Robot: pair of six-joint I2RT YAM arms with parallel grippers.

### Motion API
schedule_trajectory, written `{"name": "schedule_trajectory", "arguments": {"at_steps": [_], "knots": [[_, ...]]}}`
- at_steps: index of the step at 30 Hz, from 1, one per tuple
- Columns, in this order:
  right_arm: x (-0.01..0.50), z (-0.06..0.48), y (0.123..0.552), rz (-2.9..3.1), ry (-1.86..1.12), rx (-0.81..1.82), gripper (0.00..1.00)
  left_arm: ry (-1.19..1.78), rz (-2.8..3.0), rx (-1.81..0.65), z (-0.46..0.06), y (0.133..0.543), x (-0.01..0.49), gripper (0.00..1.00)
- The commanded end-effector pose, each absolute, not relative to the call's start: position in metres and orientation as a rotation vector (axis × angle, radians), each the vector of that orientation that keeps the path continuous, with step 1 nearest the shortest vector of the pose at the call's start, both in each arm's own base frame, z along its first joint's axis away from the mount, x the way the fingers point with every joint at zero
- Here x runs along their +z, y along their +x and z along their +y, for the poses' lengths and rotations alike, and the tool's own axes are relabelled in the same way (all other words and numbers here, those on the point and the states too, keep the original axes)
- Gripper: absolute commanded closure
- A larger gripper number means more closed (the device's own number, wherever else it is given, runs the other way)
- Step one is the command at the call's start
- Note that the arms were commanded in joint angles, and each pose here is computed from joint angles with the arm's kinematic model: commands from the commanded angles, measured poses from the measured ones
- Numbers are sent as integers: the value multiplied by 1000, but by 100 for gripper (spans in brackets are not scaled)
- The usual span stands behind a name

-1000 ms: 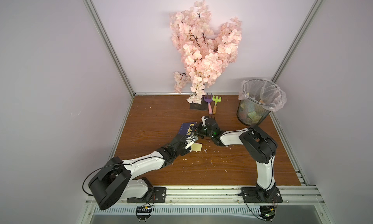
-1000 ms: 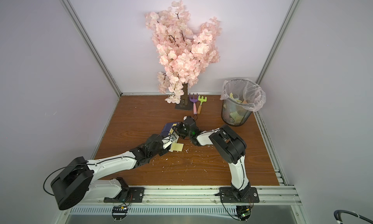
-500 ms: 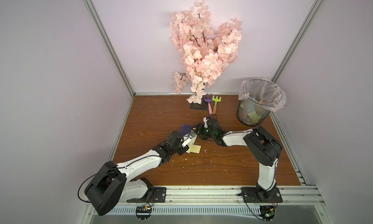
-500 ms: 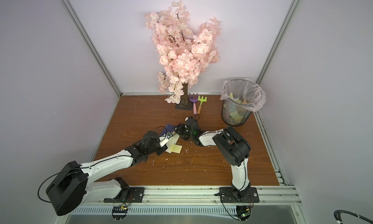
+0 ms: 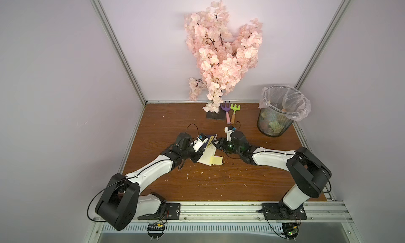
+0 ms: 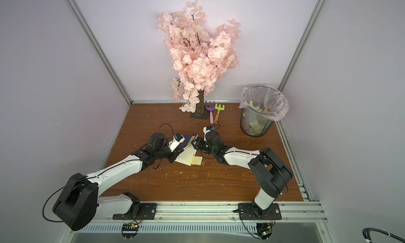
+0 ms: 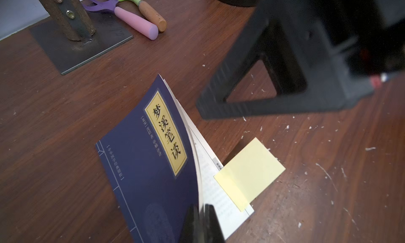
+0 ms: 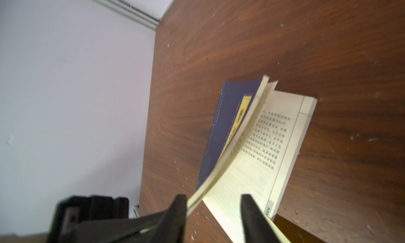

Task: Peel off the used sticky note
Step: Turn the page of the book at the center of the board.

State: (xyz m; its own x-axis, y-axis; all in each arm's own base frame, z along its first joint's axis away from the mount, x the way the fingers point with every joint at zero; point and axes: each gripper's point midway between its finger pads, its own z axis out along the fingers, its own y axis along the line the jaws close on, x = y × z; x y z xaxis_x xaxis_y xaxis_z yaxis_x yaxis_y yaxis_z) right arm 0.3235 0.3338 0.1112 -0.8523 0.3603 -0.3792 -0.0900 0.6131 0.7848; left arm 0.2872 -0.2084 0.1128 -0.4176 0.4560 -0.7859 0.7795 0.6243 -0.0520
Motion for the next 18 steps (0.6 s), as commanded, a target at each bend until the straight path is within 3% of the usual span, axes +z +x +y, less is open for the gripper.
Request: {"name": "schedule_trajectory", "arguments": {"at_steps": [1, 3, 5, 13, 18], "knots": [[100, 346, 318, 2320, 182, 1178, 79, 929, 2068, -652, -211, 287, 128, 98], [92, 356, 316, 2322, 172, 1199, 91, 918, 2074, -679, -207, 287, 127, 98], [80, 365, 317, 2341, 167, 1207, 94, 907, 2090, -705, -204, 287, 125, 98], [28, 367, 316, 2445, 207, 1156, 97, 765, 2129, -725, -169, 306, 119, 98], [23, 362, 314, 2458, 232, 1155, 98, 646, 2146, -632, -133, 322, 108, 98]]}}
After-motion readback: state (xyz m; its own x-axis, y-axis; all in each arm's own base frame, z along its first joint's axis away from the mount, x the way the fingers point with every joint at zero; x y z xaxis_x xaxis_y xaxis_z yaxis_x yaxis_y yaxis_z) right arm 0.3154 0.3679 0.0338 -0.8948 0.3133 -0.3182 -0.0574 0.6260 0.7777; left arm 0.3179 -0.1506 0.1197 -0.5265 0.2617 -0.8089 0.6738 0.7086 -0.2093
